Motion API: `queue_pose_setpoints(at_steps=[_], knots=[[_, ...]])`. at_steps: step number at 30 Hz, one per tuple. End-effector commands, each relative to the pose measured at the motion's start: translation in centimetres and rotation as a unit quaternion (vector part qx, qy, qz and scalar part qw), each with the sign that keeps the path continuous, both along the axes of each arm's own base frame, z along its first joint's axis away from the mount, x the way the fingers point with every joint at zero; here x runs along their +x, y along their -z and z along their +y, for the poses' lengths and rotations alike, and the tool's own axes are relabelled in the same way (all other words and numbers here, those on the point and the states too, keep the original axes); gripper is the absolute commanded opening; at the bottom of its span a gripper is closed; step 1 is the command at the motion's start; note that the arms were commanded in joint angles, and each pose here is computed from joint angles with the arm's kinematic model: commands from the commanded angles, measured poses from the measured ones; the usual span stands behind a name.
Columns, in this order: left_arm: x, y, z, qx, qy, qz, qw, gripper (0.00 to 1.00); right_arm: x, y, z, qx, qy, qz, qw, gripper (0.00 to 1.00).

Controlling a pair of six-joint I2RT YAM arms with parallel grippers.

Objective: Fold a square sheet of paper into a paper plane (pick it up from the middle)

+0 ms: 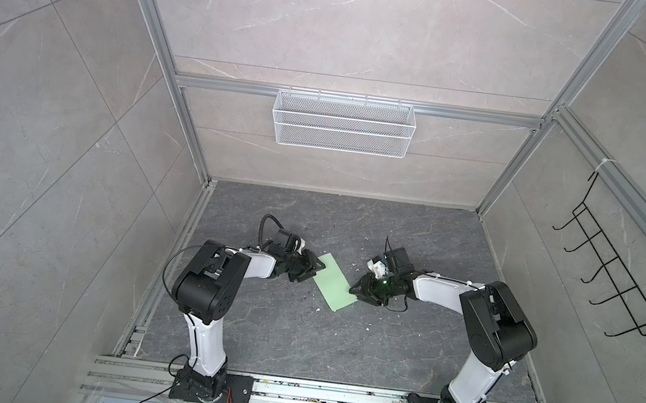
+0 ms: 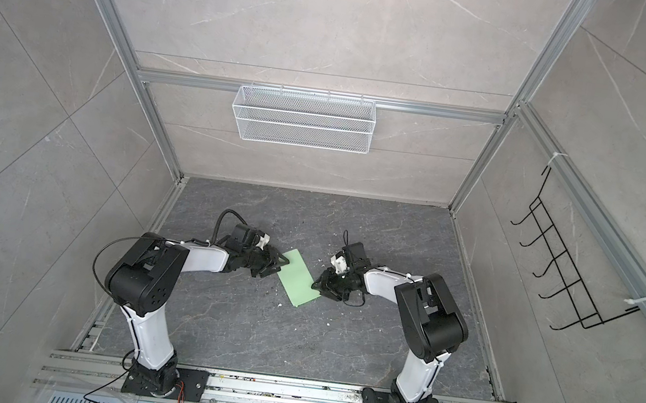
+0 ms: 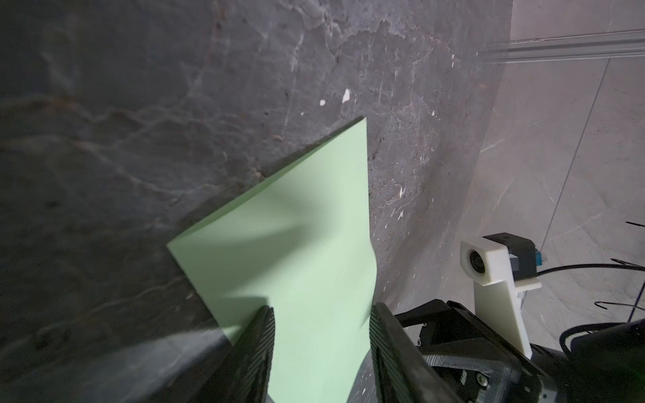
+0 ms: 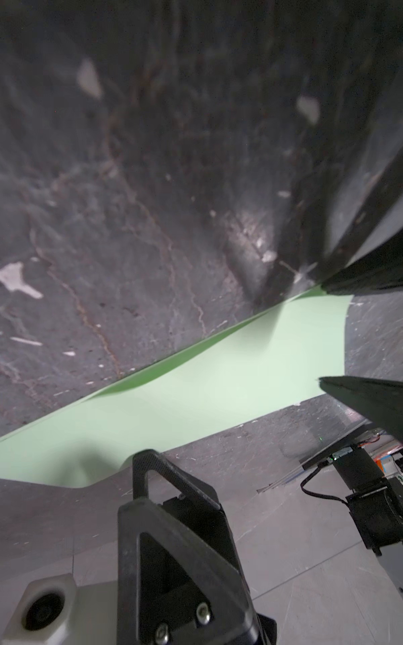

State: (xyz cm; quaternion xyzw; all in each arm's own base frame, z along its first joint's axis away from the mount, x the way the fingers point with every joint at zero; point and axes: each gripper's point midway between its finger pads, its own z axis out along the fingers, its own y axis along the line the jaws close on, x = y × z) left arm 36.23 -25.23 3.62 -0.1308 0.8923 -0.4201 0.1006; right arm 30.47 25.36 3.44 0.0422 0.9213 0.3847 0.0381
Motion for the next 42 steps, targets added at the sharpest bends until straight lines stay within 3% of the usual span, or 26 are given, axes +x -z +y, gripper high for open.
queue_pose_setpoints(at_steps=[1, 19, 27, 42], knots=[[0.0, 0.6, -0.4, 0.000, 0.008, 0.007, 1.000, 0.48, -0.2, 0.4, 0.4, 0.021, 0.003, 0.014, 1.000, 0.39], [-0.3, 2.2, 0.7, 0.044, 0.006, 0.016, 0.999, 0.48, -0.9, 2.0, -1.0, -0.021, 0.027, 0.039, 0.999, 0.35], [-0.1, 2.4, 0.8, 0.052, 0.005, 0.016, 0.999, 0.48, -1.1, 1.4, -0.8, 0.005, 0.047, 0.037, 0.998, 0.26], [-0.2, 2.5, 0.6, 0.048, 0.011, 0.018, 0.999, 0.48, 0.6, 0.6, 0.4, 0.051, 0.060, 0.009, 0.997, 0.23]])
